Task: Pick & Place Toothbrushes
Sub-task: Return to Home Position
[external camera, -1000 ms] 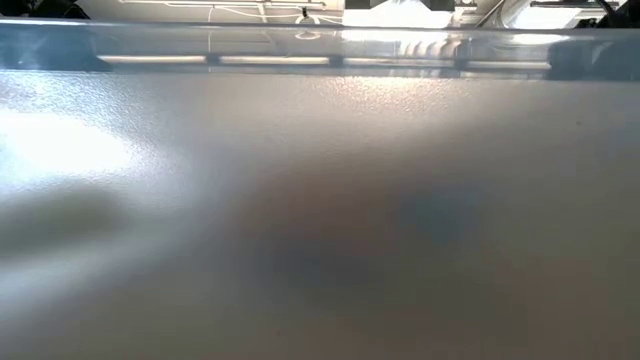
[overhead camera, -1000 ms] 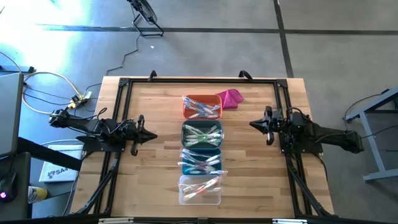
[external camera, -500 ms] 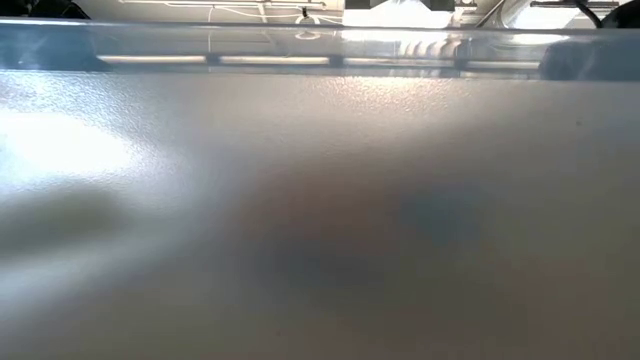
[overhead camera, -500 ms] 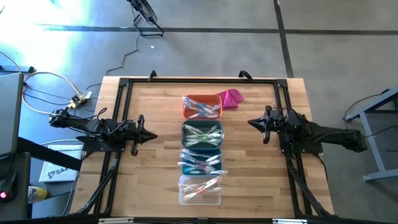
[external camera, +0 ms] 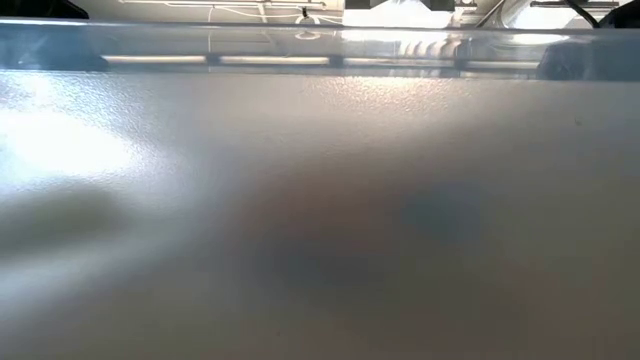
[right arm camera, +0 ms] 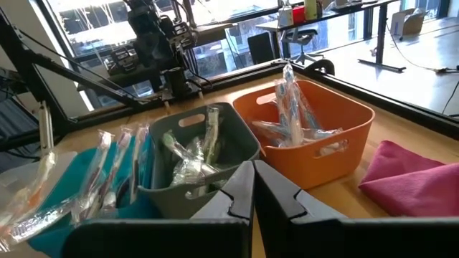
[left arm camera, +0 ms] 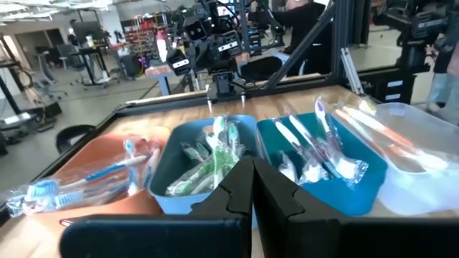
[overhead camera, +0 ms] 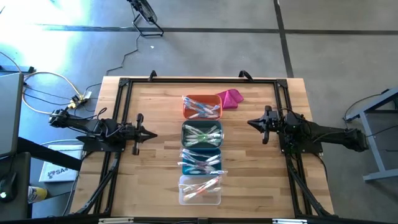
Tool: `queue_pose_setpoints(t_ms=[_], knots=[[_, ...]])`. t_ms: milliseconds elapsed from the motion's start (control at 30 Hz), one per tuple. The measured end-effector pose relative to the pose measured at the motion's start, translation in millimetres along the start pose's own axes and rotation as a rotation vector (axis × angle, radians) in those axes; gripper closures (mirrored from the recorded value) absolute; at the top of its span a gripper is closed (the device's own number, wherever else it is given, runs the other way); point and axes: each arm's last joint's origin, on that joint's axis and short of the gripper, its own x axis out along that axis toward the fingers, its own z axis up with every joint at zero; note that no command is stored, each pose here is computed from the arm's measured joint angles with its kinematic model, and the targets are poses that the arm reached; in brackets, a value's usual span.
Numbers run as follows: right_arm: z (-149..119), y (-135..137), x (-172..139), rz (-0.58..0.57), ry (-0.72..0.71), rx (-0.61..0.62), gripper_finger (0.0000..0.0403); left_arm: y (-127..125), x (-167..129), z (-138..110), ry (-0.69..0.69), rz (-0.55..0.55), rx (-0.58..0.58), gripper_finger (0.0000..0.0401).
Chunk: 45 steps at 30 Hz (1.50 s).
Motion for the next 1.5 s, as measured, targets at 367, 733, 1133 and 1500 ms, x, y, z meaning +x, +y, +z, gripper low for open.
queue_pose_setpoints(t_ms=[367,733,1133,1500], knots=[[-0.1,0.0,0.0,-0.001,0.000,0.006,0.0400,0.2,0.1,0.7,-0.008,0.004,-0.002,0.0401],[-0.1,-0.1,0.0,-0.002,0.000,0.006,0.0400,-0.1,0.1,1.0,-0.014,-0.005,0.033,0.0401],[-0.1,-0.1,0.0,-0.003,0.000,0.006,0.0400,0.5,3.0,-3.1,0.048,0.050,0.095,0.0401],[-0.2,-0.2,0.0,-0.004,0.000,0.007,0.0400,1.4,3.0,-1.9,0.041,0.077,0.113,0.0401]])
